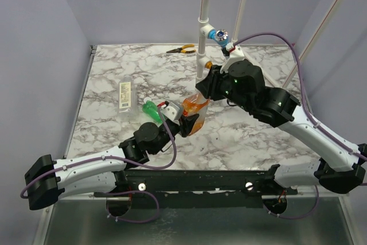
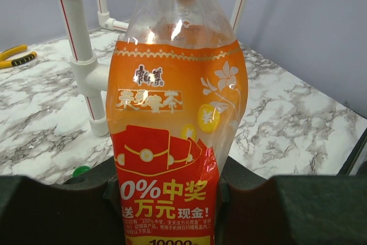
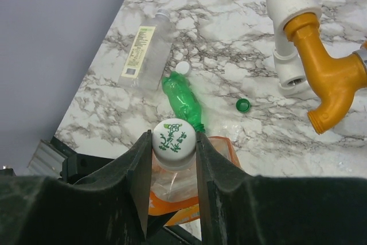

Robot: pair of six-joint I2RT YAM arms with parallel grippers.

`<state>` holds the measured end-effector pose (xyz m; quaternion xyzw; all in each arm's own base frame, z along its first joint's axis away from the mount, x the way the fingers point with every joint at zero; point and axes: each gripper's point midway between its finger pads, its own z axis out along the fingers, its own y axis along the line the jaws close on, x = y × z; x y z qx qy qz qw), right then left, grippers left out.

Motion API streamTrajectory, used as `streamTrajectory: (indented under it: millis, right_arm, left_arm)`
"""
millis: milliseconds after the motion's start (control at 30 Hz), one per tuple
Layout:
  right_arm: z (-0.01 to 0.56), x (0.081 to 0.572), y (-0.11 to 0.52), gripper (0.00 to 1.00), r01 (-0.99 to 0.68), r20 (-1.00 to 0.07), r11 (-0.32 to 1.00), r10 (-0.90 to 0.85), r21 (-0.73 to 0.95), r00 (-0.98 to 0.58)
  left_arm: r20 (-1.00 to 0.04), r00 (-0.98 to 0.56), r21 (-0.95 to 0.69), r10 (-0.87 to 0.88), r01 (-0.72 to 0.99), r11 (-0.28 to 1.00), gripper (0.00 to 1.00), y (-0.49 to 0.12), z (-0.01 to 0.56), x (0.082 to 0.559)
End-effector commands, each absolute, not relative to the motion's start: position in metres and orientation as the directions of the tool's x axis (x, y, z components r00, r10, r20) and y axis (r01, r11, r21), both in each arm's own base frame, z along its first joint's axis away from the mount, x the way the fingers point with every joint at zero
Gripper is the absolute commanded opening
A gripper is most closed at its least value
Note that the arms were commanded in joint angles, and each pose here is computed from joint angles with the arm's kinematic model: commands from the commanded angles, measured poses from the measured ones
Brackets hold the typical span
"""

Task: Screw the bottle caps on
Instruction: Screw the bottle cap onto the plastic bottle.

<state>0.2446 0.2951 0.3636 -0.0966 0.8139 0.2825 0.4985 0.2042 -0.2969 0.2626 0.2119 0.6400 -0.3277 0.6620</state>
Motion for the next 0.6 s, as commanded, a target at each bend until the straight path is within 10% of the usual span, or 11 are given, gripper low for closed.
streamTrajectory:
  millis: [0, 567]
  right_arm:
    - [0.290, 0.214, 0.304, 0.16, -0.400, -0.718, 0.858, -0.054, 0.322, -0.694]
    - [0.273, 0.238, 0.305, 0.16, -0.219, -0.687, 0.938, 0.026, 0.268, -0.727]
  left_arm:
    - [-0.921, 0.154, -0.109, -0.359, 0.781, 0.614, 0.00, -0.303, 0.355, 0.190]
    - [-0.907, 0.201, -0.104, -0.371, 0.746, 0.658, 0.00, -0.310, 0.365, 0.204]
